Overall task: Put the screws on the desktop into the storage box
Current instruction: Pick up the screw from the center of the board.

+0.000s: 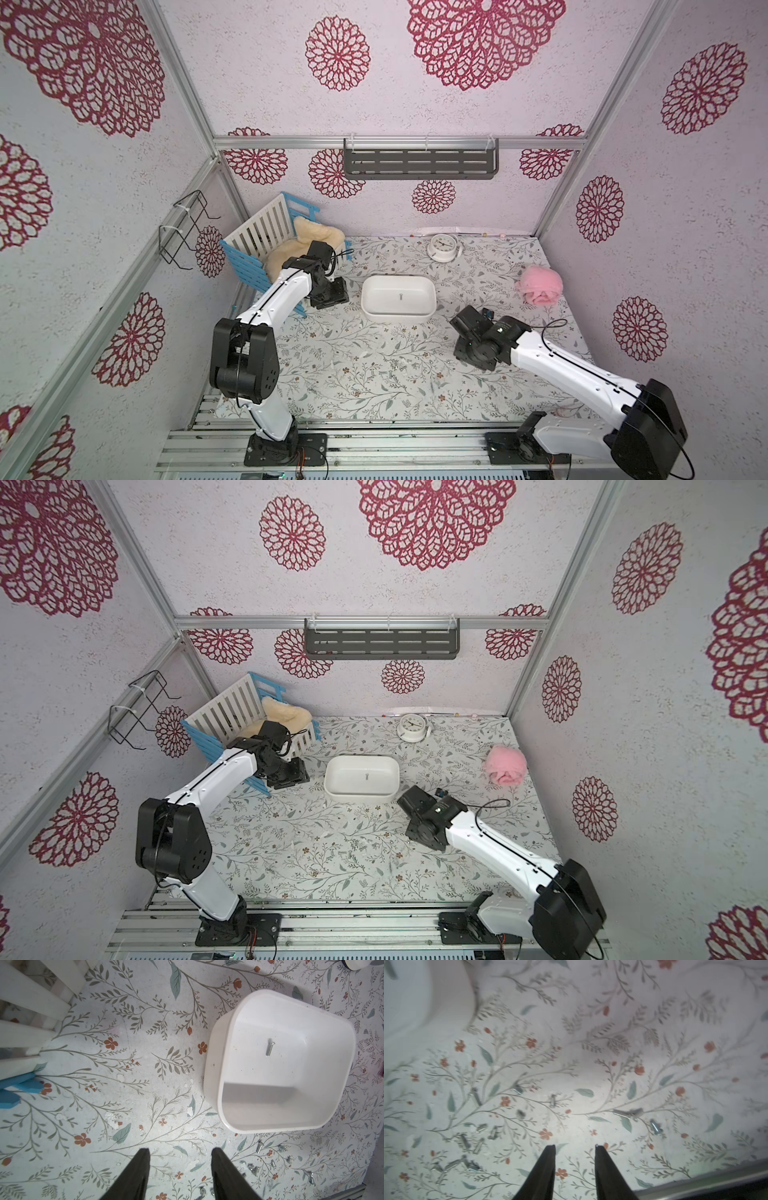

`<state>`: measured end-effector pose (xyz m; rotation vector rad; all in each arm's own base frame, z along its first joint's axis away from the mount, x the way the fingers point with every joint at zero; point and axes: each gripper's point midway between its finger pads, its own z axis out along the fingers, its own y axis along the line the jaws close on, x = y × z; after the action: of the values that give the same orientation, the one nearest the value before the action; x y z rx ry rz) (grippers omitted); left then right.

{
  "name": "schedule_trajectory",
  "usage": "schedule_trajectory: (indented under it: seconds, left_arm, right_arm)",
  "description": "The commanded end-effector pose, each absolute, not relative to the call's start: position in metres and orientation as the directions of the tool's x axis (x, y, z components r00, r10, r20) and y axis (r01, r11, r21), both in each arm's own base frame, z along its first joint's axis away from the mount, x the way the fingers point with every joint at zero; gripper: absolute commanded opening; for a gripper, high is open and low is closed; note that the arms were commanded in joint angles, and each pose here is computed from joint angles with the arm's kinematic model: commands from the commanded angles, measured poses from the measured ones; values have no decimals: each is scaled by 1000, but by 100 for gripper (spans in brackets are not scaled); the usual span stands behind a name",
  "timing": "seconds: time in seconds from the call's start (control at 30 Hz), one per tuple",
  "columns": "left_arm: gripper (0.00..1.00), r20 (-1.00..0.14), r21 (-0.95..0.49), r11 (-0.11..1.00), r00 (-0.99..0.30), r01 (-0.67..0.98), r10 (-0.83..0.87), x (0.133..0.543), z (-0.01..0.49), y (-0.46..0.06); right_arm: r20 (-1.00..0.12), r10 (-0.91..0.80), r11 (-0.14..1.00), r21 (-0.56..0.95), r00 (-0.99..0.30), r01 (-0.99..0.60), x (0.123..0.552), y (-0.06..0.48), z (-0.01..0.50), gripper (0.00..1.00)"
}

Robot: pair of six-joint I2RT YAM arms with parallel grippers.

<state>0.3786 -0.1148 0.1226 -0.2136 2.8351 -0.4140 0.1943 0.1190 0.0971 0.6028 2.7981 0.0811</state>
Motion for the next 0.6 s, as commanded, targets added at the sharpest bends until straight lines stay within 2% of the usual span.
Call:
schedule_trajectory:
  seconds: [0.0,0.23,0.57]
  left_arm:
    - [53,-238,-298,949,-955,-101,-176,379,117,-117]
    - [53,-224,-291,951,-959,-103,-172,378,111,-117]
    - [53,-217,-290,952,-961,-101,-169,377,109,-119]
  right_arm:
    - [-234,495,869,133,-836,477,174,104,94,37]
    - [-193,499,865,52,-845,499,150,81,68,39]
    - [-194,483,871,8,-854,491,163,68,61,42]
